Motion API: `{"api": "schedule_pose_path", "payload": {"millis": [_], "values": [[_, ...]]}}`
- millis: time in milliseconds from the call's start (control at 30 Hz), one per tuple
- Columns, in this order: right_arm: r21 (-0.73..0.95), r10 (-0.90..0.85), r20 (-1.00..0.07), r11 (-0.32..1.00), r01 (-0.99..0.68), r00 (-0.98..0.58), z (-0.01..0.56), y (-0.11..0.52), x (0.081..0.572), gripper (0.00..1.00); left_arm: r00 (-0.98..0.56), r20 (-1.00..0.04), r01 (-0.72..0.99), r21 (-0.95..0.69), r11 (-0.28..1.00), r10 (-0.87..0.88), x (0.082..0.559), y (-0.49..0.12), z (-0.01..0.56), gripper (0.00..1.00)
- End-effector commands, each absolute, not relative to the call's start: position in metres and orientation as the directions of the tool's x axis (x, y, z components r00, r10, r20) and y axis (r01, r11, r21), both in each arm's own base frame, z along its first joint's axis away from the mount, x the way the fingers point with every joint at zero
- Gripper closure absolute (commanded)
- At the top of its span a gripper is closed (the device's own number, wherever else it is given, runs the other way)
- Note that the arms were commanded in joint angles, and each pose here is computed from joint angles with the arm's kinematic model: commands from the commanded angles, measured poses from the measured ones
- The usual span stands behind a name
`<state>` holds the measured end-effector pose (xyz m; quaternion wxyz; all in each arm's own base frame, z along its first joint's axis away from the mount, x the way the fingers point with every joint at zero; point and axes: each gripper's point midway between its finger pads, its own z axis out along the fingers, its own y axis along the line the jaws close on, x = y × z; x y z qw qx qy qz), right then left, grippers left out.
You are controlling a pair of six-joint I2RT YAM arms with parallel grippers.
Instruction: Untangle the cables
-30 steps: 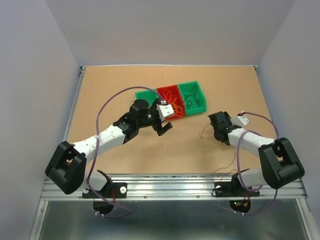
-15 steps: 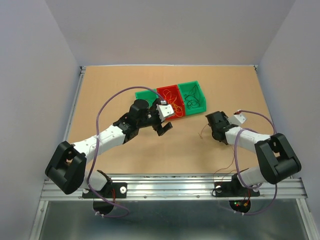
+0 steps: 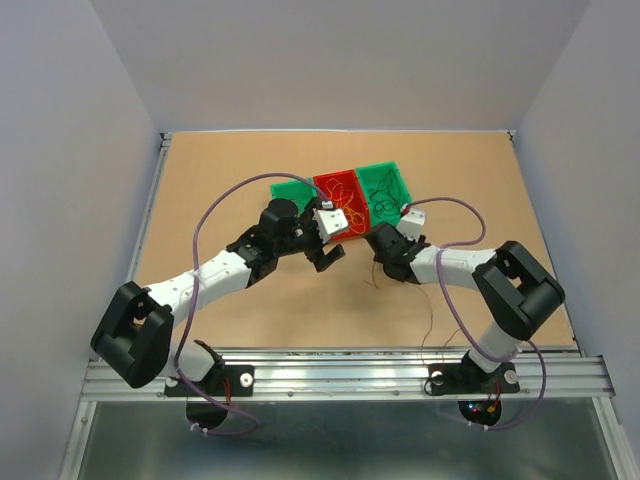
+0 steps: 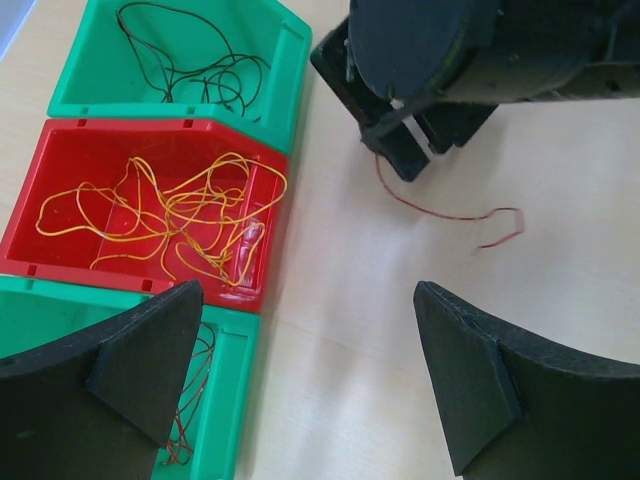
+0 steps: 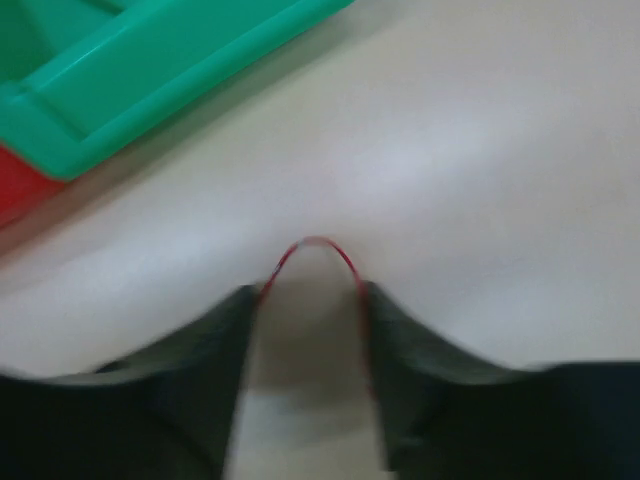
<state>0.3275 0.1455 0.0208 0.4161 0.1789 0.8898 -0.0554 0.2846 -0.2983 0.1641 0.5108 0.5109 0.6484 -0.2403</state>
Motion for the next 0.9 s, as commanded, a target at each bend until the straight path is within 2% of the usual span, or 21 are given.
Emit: {"api": "schedule_pose_path", "payload": {"millis": [0, 33, 133, 233, 367, 533, 633, 867], "values": [[0.128, 0.220, -0.729, 0.974, 0.187, -0.648, 0.029, 0.188, 0.321, 0.58, 0.098, -0.916, 0.897, 0.251, 0.364, 0.390, 0.288, -0.302, 0.186, 0.01], [0.168, 0.238, -0.727, 0.971, 0.169, -0.645, 0.037, 0.191, 0.316, 0.99, 0.097, -0.916, 0.894, 0.252, 0.370, 0.390, 0.288, -0.301, 0.186, 0.01], [0.224, 0.255, -0.733, 0.966, 0.130, -0.630, 0.047, 0.191, 0.305, 1.00, 0.100, -0.918, 0.887, 0.256, 0.383, 0.383, 0.289, -0.300, 0.190, 0.01], [0.348, 0.301, -0.757, 0.937, 0.031, -0.580, 0.080, 0.201, 0.299, 0.99, 0.103, -0.920, 0.883, 0.260, 0.392, 0.379, 0.289, -0.298, 0.191, 0.01], [0.486, 0.339, -0.783, 0.857, -0.173, -0.522, 0.120, 0.215, 0.277, 0.99, 0.105, -0.919, 0.894, 0.255, 0.368, 0.381, 0.286, -0.301, 0.188, 0.01], [0.542, 0.384, -0.809, 0.781, -0.310, -0.446, 0.150, 0.217, 0.260, 0.99, 0.106, -0.922, 0.904, 0.245, 0.350, 0.372, 0.283, -0.304, 0.190, 0.01], [0.550, 0.409, -0.817, 0.763, -0.339, -0.406, 0.163, 0.217, 0.260, 0.99, 0.111, -0.933, 0.903, 0.239, 0.357, 0.343, 0.280, -0.301, 0.198, 0.01], [0.551, 0.351, -0.816, 0.713, -0.433, -0.459, 0.174, 0.253, 0.269, 1.00, 0.139, -0.959, 0.921, 0.217, 0.323, 0.248, 0.267, -0.297, 0.219, 0.01]]}}
